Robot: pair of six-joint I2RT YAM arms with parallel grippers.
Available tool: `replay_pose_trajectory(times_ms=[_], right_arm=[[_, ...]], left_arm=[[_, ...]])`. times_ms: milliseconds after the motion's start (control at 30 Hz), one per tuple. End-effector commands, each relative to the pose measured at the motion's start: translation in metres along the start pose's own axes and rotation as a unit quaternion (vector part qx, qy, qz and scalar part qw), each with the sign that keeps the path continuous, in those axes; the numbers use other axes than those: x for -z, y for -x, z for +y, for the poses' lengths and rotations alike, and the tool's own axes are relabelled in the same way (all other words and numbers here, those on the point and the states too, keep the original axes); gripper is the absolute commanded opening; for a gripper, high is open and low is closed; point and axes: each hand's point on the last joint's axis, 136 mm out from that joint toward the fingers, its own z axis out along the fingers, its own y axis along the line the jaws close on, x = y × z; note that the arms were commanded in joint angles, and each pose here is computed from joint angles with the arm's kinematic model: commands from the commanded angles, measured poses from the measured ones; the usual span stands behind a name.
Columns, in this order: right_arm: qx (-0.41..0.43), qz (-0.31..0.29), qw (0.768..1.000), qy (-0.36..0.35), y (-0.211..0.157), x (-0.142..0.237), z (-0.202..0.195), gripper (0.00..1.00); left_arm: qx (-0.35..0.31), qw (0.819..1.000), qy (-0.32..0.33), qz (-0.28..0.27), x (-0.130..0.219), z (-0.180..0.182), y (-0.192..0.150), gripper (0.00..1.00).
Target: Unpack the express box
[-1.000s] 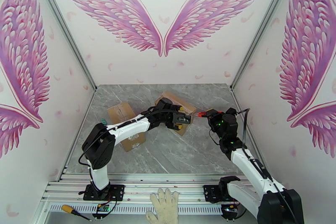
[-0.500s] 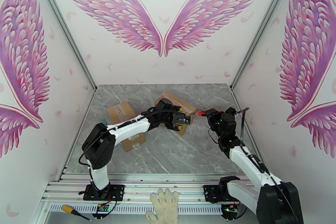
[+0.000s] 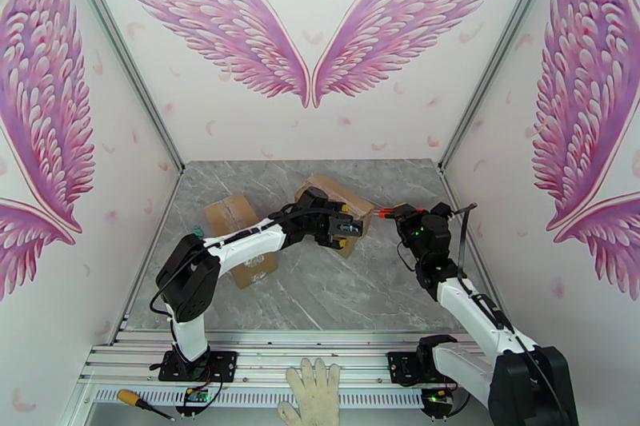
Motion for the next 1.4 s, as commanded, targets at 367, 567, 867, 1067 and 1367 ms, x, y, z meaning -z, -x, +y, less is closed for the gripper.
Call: replay_pose_trajectory(times_ms=[367,567,867,1067,1367], right_arm=[[-0.001,-0.012,1.0,0.014,0.01,-0.014,0.017,0.0],[-0.001,-0.001,1.0,0.015,0.006,-0.016,0.016,0.0],[-0.011,0.032,0.999,0.011,-0.014,-0.019,0.008,0.0],[-0.023,0.049,0.998,0.015,-0.026,-0.022,0.005,0.0],[-0.041,0.085,0.995,0.032,-0.042,-0.026,0.009,0.0]], left_arm=[[0.01,1.0,0.0,-0.001,0.003,-0.001,-0.002,0.86],[0.011,1.0,0.005,-0.002,0.001,0.004,0.0,0.86],[0.006,0.998,0.055,-0.001,-0.003,0.028,0.002,0.86],[0.007,0.999,0.05,0.008,-0.012,0.03,-0.004,0.86],[0.016,0.999,0.043,0.007,-0.019,0.033,-0.009,0.82]])
